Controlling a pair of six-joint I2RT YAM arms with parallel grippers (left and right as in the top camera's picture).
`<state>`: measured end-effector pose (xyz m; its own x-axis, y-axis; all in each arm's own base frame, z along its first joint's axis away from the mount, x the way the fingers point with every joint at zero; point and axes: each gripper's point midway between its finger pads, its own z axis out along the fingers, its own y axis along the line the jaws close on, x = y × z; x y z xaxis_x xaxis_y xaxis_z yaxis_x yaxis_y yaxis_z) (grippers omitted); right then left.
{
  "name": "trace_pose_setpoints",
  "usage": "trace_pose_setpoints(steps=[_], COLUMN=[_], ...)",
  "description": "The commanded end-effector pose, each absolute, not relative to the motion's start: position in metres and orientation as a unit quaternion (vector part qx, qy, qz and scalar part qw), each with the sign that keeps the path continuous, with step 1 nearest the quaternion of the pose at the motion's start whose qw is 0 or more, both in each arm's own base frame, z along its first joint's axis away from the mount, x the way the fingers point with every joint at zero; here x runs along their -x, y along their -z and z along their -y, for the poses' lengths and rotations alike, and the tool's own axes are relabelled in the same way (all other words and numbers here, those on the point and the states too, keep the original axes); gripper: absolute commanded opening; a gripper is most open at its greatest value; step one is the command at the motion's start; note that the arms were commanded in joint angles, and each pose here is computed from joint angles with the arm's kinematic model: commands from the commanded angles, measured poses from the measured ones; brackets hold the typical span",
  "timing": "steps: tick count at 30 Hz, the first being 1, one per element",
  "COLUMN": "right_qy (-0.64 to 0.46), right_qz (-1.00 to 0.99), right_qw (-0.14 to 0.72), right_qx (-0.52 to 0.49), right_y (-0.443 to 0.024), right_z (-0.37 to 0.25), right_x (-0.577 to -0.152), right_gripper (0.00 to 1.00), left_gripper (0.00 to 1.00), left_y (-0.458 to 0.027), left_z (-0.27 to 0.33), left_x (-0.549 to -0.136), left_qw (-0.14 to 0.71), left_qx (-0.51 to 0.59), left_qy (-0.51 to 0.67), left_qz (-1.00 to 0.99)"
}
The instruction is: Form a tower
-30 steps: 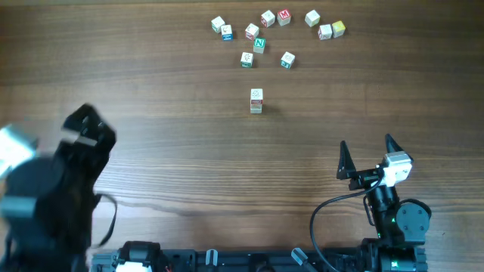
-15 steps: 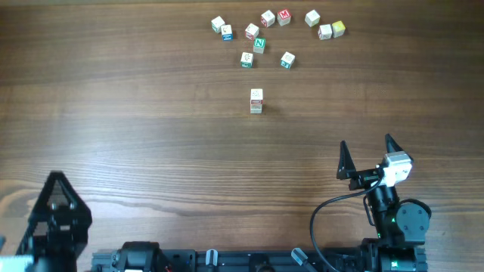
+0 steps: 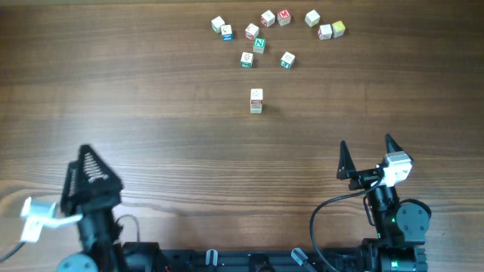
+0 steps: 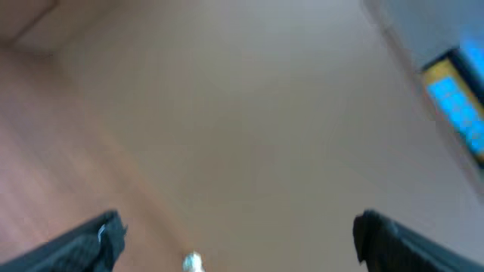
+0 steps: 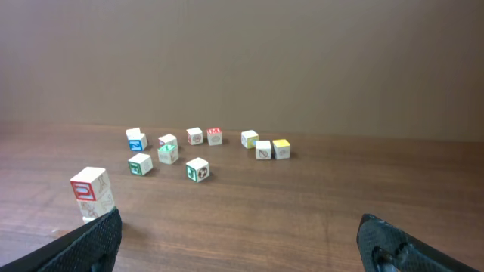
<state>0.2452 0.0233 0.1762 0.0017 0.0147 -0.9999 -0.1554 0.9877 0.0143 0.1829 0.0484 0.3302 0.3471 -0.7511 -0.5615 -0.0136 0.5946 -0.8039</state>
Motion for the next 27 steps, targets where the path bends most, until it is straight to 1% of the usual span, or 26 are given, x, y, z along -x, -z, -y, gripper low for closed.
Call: trace_pose_setpoints(steps=[1,3,4,7,12,15,16,27], right_qy=[-0.060,-0.060,-0.060,-0.060,-0.060,-0.060,-0.060,-0.060], right_qz=[-0.701,-0.701,-0.701,-0.701,-0.701,-0.701,-0.701,-0.701], right_qw=[0.710,0.710,0.710,0.710,0.710,0.710,0.710,0.710], right_qx=[0.041,0.041,0.041,0.041,0.041,0.041,0.041,0.041], right_y=[-0.178,-0.178,-0.178,-0.178,-0.178,-0.178,-0.178,-0.178], right_z=[-0.021,-0.021,-0.021,-0.021,-0.021,-0.021,-0.021,-0.021], right_x=[-0.245,-0.245,-0.245,-0.245,-0.245,-0.245,-0.245,-0.245], right_gripper=[1.00,1.00,1.00,1.00,1.00,1.00,1.00,1.00], left_gripper=[1.00,1.00,1.00,1.00,1.00,1.00,1.00,1.00], left_y=[-0.317,-0.305,-0.292,-0.238,-0.200,-0.164,-0.158,-0.157], left_z=[-0.009,0.006,0.006,0.001,0.000,-0.002,-0.002,0.004], left_x=[-0.209,-0.216,-0.221,-0.238,-0.245,-0.246,-0.246,-0.246], left_qw=[0.797,0.817,0.817,0.787,0.737,0.687,0.678,0.676], left_qx=[0.164,0.081,0.068,0.084,0.092,0.106,0.107,0.089], left_qy=[0.180,0.138,0.120,0.100,0.089,0.080,0.078,0.087], left_qz=[-0.553,-0.555,-0.561,-0.603,-0.663,-0.714,-0.723,-0.726])
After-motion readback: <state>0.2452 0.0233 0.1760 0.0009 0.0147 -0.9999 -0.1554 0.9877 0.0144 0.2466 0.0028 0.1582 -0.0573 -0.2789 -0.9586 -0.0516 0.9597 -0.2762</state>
